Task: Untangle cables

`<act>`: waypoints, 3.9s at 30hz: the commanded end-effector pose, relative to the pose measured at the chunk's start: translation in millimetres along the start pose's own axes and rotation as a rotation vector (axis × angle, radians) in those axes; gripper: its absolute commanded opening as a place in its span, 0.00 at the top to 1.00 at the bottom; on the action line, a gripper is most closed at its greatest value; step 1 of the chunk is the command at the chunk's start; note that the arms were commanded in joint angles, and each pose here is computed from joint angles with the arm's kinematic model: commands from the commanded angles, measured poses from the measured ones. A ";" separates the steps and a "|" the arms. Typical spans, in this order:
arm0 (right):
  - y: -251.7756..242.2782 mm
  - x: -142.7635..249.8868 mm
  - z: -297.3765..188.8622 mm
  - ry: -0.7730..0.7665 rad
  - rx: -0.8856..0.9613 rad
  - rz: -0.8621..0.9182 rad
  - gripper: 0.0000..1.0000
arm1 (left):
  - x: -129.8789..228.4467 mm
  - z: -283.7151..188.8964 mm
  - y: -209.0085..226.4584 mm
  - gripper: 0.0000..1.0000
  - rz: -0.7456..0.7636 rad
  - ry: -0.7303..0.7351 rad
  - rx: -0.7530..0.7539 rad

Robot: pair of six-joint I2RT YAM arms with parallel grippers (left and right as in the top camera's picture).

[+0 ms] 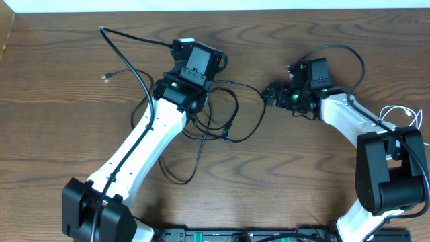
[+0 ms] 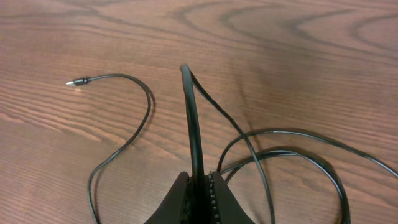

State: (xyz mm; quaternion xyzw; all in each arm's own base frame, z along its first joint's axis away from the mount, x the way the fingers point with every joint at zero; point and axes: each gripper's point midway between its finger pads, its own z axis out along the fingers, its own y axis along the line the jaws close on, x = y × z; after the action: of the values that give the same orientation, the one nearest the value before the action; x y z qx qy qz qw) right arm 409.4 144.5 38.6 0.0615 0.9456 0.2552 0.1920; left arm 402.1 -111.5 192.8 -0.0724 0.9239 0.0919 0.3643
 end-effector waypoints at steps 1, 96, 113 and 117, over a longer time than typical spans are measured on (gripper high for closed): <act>38.9 14.4 2.7 0.039 -0.148 -0.205 0.04 | -2.1 9.7 17.3 0.92 -0.038 0.011 -0.048; 256.3 -45.7 -12.3 -0.926 -0.316 -0.889 0.25 | -139.2 -266.1 131.5 0.92 -0.674 -0.393 1.090; 250.4 -78.1 -46.8 -1.079 -0.307 -0.884 0.94 | -139.2 -261.3 141.8 0.92 -0.699 -0.400 1.059; 229.8 -65.5 -10.9 -0.908 -0.243 -0.887 0.55 | -139.5 -260.1 142.0 0.92 -0.700 -0.398 1.059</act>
State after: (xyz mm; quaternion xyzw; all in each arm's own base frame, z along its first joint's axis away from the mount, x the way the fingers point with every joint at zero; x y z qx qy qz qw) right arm 469.8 323.2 198.1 -0.2481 0.6473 0.2128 0.6886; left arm 307.8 -19.8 485.7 -0.1728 0.6832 -0.4856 0.5172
